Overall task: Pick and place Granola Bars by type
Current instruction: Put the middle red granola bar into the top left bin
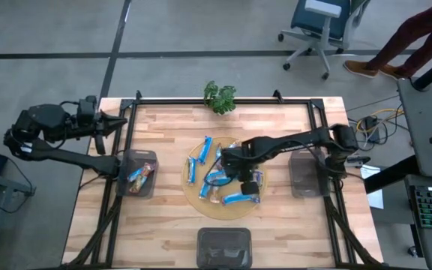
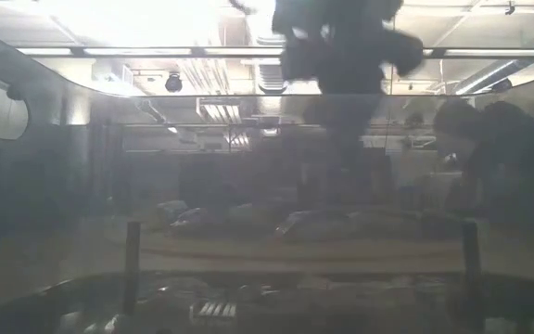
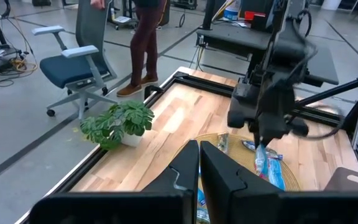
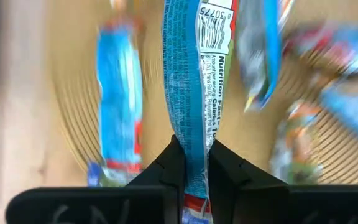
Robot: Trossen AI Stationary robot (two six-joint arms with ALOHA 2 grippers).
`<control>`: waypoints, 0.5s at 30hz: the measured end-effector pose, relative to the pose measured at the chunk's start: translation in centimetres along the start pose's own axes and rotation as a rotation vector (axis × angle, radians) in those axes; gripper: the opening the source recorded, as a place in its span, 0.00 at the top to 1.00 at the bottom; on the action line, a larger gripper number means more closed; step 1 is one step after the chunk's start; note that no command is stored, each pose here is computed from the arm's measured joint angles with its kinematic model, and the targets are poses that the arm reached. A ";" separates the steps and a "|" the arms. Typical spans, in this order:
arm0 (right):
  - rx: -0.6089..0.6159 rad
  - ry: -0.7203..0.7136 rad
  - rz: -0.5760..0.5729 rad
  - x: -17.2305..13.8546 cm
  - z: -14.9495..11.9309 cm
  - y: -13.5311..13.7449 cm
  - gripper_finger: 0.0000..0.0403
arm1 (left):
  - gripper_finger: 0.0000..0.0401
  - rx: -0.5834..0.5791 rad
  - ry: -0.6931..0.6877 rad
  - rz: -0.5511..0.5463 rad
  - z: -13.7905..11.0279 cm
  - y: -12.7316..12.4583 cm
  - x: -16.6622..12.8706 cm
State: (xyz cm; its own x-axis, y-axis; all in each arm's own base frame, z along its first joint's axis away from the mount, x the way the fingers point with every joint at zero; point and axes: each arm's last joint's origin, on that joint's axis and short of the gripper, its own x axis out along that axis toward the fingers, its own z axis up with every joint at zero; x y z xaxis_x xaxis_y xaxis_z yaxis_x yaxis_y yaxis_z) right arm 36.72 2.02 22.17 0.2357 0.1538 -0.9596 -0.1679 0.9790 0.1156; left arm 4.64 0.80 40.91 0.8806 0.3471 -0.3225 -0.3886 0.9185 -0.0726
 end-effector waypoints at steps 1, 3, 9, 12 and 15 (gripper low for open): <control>0.000 -0.034 0.004 -0.7 0.6 0.1 0.92 | 1.00 0.000 -0.001 0.001 0.0 0.0 0.0; -0.001 -0.116 0.012 -2.2 1.9 0.2 0.92 | 1.00 0.000 -0.005 0.000 0.0 0.1 -0.2; -0.005 -0.408 0.000 -5.7 5.5 0.4 0.92 | 1.00 0.009 -0.013 0.001 -0.1 0.2 -0.4; 0.009 -0.516 0.000 -6.6 6.6 0.4 0.92 | 1.00 0.008 -0.018 0.002 -0.1 0.3 -0.5; 0.032 -0.619 0.006 -7.0 7.4 0.3 0.92 | 1.00 0.009 -0.020 0.001 -0.1 0.3 -0.6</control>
State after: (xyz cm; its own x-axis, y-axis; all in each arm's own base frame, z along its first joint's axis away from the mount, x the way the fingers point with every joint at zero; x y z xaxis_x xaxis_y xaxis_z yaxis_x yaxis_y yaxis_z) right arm 42.15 2.23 30.79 0.7480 0.1991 -0.6332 -0.1443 0.9799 0.1377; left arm 3.94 0.88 40.95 0.8856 0.3518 -0.3034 -0.3873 0.9197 -0.0641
